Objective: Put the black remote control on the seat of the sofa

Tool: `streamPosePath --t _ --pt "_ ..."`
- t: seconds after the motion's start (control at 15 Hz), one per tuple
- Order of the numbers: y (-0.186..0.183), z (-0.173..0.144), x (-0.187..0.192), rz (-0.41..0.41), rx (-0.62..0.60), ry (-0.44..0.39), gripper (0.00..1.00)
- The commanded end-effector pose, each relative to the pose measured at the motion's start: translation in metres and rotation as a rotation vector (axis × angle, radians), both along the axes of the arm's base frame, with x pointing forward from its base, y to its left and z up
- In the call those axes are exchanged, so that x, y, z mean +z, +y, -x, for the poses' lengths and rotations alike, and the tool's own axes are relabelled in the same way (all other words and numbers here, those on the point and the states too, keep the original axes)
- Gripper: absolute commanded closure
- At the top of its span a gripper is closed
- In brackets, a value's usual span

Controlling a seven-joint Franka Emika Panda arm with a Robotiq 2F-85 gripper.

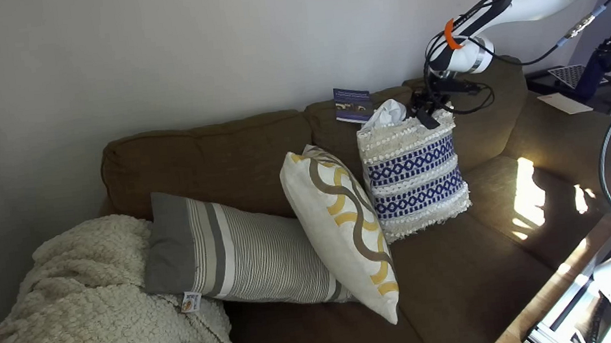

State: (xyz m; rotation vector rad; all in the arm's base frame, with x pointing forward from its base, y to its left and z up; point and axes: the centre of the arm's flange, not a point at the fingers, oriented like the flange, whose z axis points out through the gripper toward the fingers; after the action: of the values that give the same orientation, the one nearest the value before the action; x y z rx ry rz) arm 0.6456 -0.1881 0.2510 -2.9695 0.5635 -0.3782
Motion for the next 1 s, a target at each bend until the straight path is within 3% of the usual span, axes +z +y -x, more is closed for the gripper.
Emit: streamPosePath --t 0.0,0.13,0.6,0.93 --pt "-0.003 0.006 0.001 -0.004 0.007 -0.02 0.67" --pt "0.001 0.011 0.01 0.002 0.012 -0.009 0.75" --pt "0.022 0.06 0.086 0.026 0.066 -0.085 0.75" --pt "0.006 0.138 0.088 0.104 -0.18 0.006 0.75"
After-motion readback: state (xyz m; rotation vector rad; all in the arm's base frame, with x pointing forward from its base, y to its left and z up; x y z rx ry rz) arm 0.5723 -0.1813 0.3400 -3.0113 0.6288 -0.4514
